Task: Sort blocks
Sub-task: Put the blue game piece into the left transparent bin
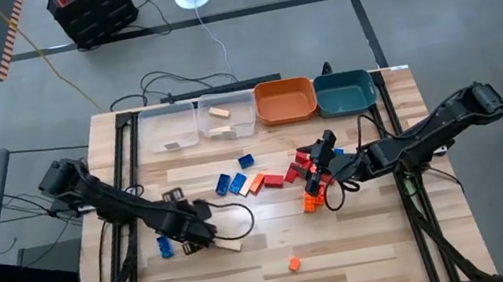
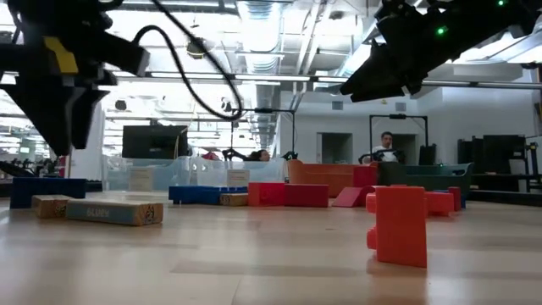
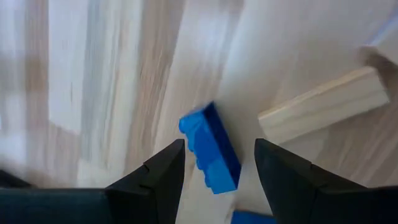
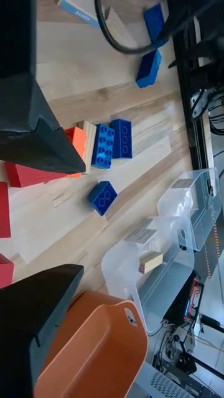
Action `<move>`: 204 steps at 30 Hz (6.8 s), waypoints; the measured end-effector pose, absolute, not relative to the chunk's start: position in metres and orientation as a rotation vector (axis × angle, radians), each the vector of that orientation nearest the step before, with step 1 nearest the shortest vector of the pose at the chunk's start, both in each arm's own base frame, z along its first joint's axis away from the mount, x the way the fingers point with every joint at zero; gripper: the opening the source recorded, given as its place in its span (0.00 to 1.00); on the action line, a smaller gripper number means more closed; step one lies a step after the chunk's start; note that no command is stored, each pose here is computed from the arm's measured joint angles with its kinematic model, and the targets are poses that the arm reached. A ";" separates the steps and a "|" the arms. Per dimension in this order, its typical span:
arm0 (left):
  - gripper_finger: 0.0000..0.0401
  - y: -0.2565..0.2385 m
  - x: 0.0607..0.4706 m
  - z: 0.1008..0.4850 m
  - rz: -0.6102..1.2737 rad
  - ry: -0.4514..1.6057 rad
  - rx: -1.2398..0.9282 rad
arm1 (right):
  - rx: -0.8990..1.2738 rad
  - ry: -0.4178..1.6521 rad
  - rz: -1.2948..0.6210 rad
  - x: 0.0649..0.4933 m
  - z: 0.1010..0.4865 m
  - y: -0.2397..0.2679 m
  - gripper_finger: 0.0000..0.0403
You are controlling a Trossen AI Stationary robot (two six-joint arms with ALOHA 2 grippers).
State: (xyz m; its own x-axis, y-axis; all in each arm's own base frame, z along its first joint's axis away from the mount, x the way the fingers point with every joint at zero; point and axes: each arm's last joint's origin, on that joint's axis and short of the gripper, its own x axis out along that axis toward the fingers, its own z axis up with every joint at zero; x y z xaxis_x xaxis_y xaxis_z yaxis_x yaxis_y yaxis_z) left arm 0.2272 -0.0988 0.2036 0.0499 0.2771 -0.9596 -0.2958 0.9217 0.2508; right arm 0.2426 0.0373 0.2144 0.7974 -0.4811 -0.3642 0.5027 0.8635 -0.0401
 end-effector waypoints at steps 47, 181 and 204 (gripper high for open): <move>0.22 0.050 0.181 0.208 0.698 1.134 -0.159 | 0.068 0.343 -0.512 0.244 0.218 0.040 0.70; 0.32 0.066 0.195 0.245 0.597 1.251 0.433 | 0.080 0.334 -0.511 0.244 0.218 0.040 0.70; 0.68 0.205 0.172 0.189 0.777 1.340 0.029 | 0.065 0.355 -0.484 0.242 0.216 0.047 0.70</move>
State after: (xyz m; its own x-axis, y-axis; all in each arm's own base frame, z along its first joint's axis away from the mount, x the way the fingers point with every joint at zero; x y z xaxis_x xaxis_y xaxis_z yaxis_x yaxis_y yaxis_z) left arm 0.1719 0.2045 0.1895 0.0218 0.5173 -0.8555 -0.4861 0.7533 0.4431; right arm 0.2420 0.0470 0.2164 0.8251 -0.4441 -0.3492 0.4666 0.8842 -0.0220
